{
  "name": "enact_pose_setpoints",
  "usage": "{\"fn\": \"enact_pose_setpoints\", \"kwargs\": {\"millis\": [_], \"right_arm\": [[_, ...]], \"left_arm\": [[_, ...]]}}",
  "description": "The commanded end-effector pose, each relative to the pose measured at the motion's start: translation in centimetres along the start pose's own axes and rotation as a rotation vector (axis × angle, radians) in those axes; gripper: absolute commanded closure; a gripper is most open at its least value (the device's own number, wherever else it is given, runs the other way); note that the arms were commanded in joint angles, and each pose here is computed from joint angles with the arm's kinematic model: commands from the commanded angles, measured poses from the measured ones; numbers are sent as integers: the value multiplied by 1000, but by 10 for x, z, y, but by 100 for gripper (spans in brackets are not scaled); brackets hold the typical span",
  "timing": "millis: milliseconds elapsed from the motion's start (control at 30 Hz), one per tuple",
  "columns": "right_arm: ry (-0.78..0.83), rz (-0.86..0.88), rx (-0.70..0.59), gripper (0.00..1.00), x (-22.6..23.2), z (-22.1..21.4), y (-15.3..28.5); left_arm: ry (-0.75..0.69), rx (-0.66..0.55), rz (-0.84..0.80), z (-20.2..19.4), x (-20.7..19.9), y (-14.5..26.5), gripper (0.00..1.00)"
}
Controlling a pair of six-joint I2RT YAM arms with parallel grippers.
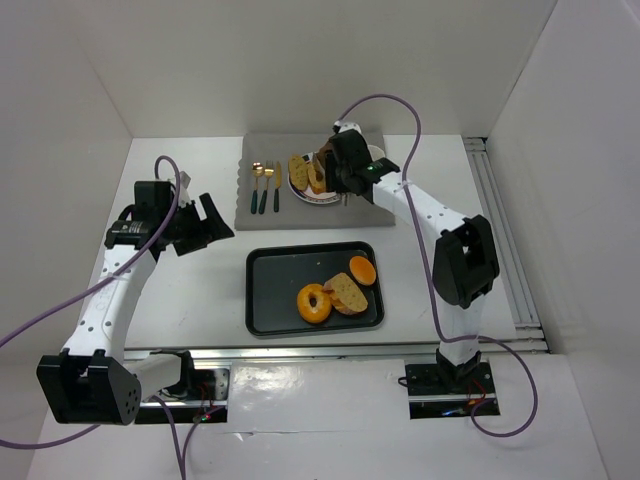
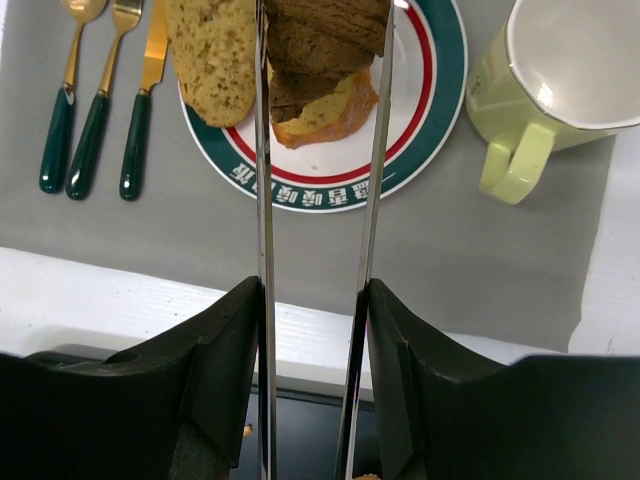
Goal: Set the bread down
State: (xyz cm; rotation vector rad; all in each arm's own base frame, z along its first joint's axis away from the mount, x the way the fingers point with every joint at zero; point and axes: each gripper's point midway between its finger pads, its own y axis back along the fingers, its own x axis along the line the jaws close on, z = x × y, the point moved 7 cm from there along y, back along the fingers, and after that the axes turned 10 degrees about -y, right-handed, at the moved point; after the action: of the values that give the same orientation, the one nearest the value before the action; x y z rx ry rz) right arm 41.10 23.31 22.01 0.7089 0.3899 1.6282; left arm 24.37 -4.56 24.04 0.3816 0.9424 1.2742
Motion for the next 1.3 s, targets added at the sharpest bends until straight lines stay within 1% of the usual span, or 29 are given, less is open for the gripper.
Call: {"fn": "enact_pose_setpoints", "kwargs": {"millis": [0, 200, 267, 467, 567, 667, 700, 733, 800, 833, 867, 900, 933, 967, 1000, 1033, 1067, 1100, 1133, 1267], "right_arm": [[-51, 70, -112, 57, 15, 30, 4], [-54, 74, -119, 41, 15, 32, 7], [-45, 78, -109, 38, 19, 31, 11], [-34, 79, -121, 36, 23, 35, 18], [-34, 113, -141, 36, 30, 40, 32], [-26, 115, -218, 36, 38, 57, 59], [-28, 87, -240, 37, 36, 58, 64], [-40, 82, -273, 39, 33, 65, 79], [-55, 37, -303, 39, 19, 68, 91], [-66, 3, -333, 39, 7, 63, 102], [-72, -32, -334, 39, -7, 58, 105], [-86, -53, -360, 39, -23, 61, 107], [-82, -101, -331, 39, -42, 41, 101], [-112, -101, -365, 39, -53, 44, 116], [-140, -144, -379, 39, -71, 43, 117], [-151, -194, -358, 39, -86, 29, 113], [-180, -222, -372, 39, -101, 29, 119], [-175, -265, -341, 39, -113, 16, 111], [-193, -280, -340, 37, -121, 13, 111], [-212, -377, -290, 37, -155, -5, 84]], "left_arm": [[-25, -50, -38, 11, -7, 10, 11], [-22, -43, -27, 9, -5, 8, 11], [-22, -43, -27, 9, -5, 8, 11], [-22, -43, -27, 9, -5, 8, 11], [-29, -40, -33, 8, -7, 8, 11], [-29, -40, -33, 8, -7, 8, 11], [-29, -40, -33, 8, -7, 8, 11], [-29, -40, -33, 8, -7, 8, 11], [-29, -40, -33, 8, -7, 8, 11], [-29, -40, -33, 8, -7, 8, 11], [-31, -51, -26, 8, -7, 10, 11], [-34, -59, -28, 9, -8, 12, 11], [-25, -61, -19, 9, -7, 12, 11], [-25, -61, -19, 9, -7, 12, 11], [-25, -61, -19, 7, -7, 13, 11], [-25, -61, -19, 7, -7, 13, 11], [-25, -61, -19, 7, -7, 13, 11], [-25, -61, -19, 7, -7, 13, 11], [-21, -52, -17, 4, -5, 11, 11], [-16, -35, -11, -1, -3, 7, 11]]}}
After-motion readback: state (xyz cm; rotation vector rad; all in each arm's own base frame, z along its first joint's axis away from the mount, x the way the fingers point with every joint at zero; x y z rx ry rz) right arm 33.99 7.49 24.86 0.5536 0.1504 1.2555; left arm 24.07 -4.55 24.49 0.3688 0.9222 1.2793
